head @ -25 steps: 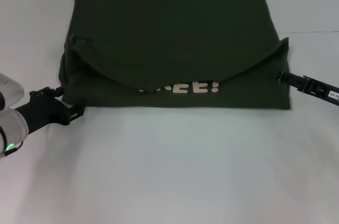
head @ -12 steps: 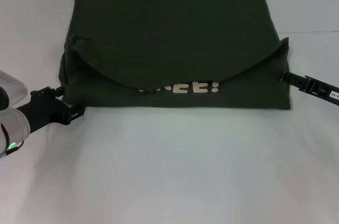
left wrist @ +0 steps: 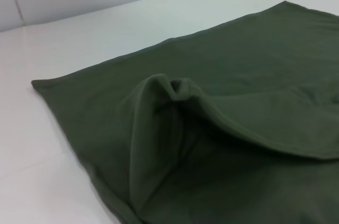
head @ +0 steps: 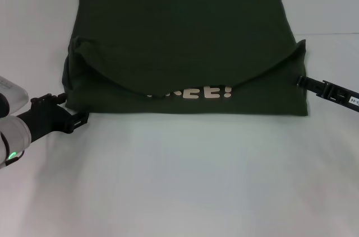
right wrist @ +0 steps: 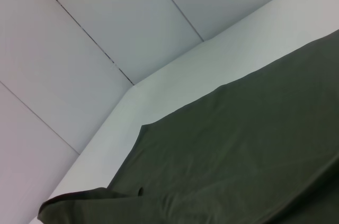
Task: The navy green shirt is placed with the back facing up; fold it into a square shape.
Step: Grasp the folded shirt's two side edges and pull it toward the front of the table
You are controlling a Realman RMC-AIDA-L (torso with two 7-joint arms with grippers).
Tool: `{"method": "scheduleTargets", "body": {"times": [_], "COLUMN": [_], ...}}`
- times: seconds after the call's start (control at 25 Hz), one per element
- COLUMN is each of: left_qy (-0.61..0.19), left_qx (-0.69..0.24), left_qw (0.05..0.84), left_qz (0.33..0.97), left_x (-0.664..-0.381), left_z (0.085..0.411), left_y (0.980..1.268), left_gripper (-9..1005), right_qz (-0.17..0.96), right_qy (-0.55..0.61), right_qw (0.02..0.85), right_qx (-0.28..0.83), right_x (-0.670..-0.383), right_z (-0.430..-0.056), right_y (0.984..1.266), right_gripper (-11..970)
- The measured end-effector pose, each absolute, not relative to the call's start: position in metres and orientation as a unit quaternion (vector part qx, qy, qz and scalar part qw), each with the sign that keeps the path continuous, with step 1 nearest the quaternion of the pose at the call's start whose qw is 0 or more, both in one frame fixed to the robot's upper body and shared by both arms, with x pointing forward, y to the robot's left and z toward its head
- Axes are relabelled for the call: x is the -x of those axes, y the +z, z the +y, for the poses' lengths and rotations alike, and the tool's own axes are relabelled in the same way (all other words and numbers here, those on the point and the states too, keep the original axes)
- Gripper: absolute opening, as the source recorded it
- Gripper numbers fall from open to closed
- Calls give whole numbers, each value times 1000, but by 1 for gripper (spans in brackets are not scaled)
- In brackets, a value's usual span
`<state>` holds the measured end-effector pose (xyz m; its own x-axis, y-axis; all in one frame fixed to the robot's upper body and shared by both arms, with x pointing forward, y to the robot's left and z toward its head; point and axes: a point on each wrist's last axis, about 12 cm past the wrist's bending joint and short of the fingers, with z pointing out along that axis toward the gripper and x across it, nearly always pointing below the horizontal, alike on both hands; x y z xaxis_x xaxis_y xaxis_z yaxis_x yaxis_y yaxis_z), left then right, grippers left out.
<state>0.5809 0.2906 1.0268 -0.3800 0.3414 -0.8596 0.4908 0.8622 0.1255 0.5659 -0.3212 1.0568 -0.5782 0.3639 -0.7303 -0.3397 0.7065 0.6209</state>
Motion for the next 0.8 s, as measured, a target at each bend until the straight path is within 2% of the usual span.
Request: {"method": "scheduleTargets", "body": {"times": [0.6, 0.8], "left_qy": [-75, -73], "left_qx": [-255, -255], "left_qw": [497, 498], "left_qz": [826, 826], "left_x": [-583, -584], "left_z": [290, 290], "left_y": [1028, 1029], "left_gripper": [645, 442], "right_qz": [802, 802], "right_qy": [382, 381], "right_qw": [460, 460], "right_qx": [-9, -9], "right_x": [-566, -565], "right_z": [-322, -323], "right_y": [1057, 1056], "right_gripper": [675, 676]}}
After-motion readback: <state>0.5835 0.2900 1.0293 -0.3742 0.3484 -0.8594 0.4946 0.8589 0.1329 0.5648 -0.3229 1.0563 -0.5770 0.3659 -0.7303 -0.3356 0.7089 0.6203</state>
